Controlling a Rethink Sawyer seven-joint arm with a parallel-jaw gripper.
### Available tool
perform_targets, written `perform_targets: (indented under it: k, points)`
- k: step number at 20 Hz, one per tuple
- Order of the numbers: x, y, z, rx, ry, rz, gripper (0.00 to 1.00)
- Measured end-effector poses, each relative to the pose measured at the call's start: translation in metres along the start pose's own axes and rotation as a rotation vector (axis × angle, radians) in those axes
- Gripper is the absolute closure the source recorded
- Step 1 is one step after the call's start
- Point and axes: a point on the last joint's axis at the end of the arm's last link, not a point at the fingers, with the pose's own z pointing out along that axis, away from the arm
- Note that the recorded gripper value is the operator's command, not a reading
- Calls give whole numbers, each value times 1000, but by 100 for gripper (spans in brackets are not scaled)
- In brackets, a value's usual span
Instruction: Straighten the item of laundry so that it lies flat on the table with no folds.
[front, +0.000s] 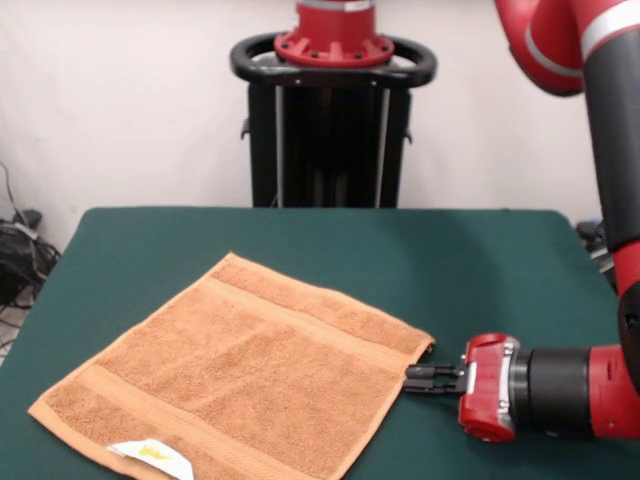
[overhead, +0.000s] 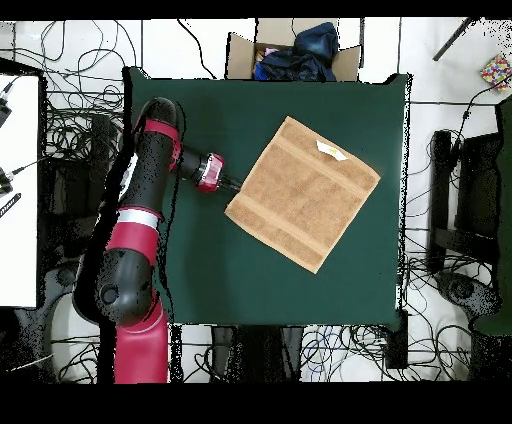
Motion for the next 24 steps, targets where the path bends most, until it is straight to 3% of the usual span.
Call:
perform_targets:
  k: [7, 24]
  points:
    - [3, -4, -4, 34, 31, -3, 100]
    - [2, -3, -7, 59, 80, -2, 100]
